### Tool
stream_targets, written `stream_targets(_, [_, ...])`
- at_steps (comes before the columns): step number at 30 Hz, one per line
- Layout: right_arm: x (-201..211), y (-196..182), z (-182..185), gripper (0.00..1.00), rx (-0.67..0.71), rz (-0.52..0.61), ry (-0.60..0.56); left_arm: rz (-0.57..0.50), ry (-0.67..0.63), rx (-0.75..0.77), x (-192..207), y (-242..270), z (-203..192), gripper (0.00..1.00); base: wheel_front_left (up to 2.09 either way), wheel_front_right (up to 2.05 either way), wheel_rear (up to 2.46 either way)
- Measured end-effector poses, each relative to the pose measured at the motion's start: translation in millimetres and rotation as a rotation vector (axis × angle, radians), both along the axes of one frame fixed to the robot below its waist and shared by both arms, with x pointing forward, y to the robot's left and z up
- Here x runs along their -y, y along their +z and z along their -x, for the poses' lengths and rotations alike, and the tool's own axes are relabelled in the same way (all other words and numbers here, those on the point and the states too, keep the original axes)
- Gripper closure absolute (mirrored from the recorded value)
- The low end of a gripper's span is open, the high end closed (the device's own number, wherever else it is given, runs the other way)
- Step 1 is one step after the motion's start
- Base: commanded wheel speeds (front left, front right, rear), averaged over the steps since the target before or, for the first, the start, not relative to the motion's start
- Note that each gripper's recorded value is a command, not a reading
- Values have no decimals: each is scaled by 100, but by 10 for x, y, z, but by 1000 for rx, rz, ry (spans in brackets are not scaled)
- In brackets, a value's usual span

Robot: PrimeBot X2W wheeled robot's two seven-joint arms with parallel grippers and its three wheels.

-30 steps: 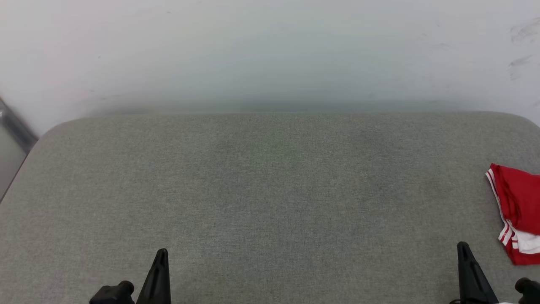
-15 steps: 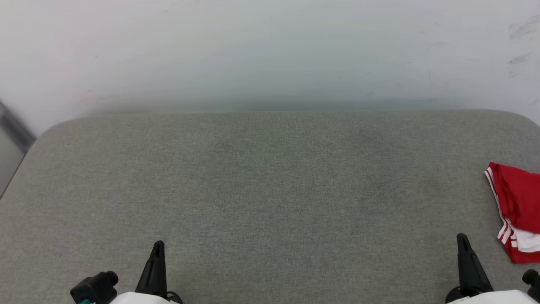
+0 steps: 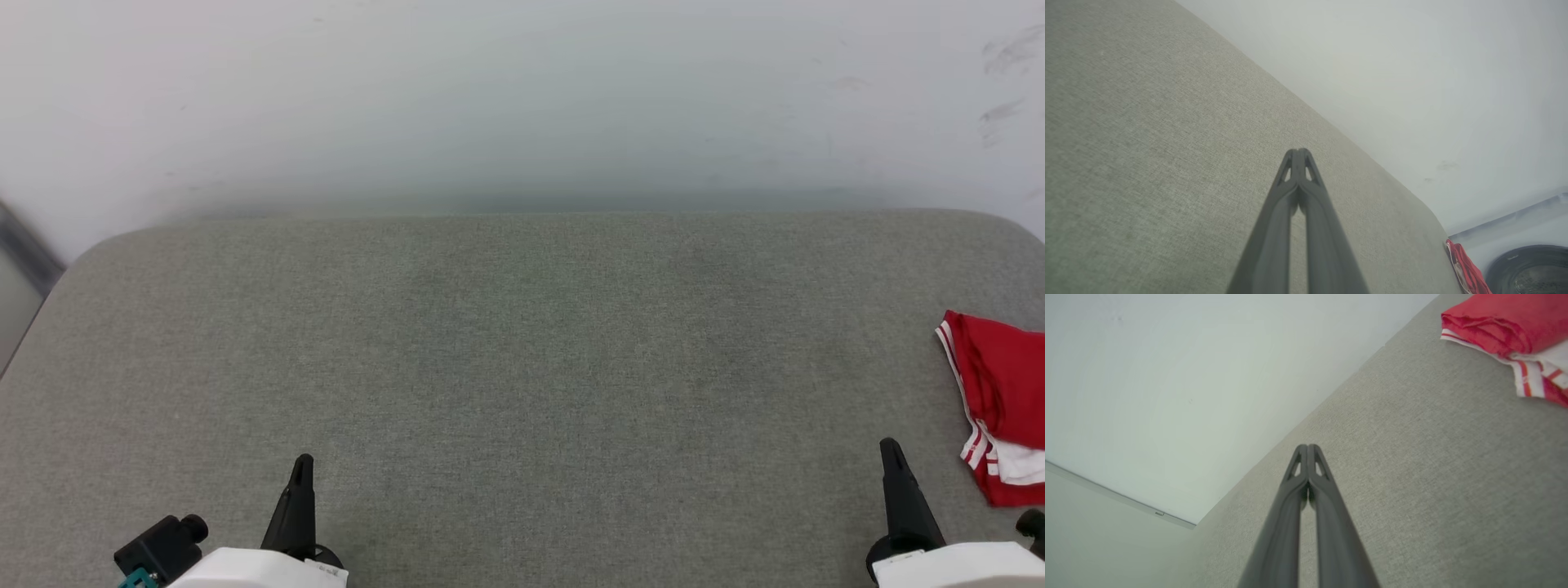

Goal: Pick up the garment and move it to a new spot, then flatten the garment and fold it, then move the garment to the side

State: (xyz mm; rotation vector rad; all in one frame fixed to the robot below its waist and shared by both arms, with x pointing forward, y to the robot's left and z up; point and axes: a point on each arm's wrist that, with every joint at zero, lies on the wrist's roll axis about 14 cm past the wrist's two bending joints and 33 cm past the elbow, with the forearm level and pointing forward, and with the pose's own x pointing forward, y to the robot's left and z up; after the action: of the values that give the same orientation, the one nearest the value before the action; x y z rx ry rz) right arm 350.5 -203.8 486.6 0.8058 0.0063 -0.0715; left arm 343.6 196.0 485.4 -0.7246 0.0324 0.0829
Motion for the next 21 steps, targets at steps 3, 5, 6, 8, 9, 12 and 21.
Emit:
stream_targets(3, [-1, 28, -37, 100, 7, -39, -1, 43, 1, -3, -4, -4, -18, 100, 0, 0, 0])
stream_targets(5, [-3, 25, -46, 100, 5, -63, 1, 69, 2, 3, -6, 17, -45, 100, 0, 0, 0])
stream_targets(6, [0, 18, -46, 100, 3, -76, -2, 83, 0, 3, -6, 17, -50, 100, 0, 0, 0])
stream_targets(8, [-1, 9, -51, 100, 0, -100, -1, 109, 1, -2, -9, 2, -50, 100, 0, 0, 0])
stream_targets(9, [-1, 15, -61, 100, 2, -110, -2, 121, 1, -4, -11, -6, -52, 100, 0, 0, 0])
stream_targets(12, [-2, 34, -86, 100, 6, -146, -1, 160, 3, 1, -16, 15, -85, 100, 0, 0, 0])
stream_targets(21, [-8, 34, -124, 100, 4, -244, 1, 269, 3, 3, -26, 28, -141, 100, 0, 0, 0])
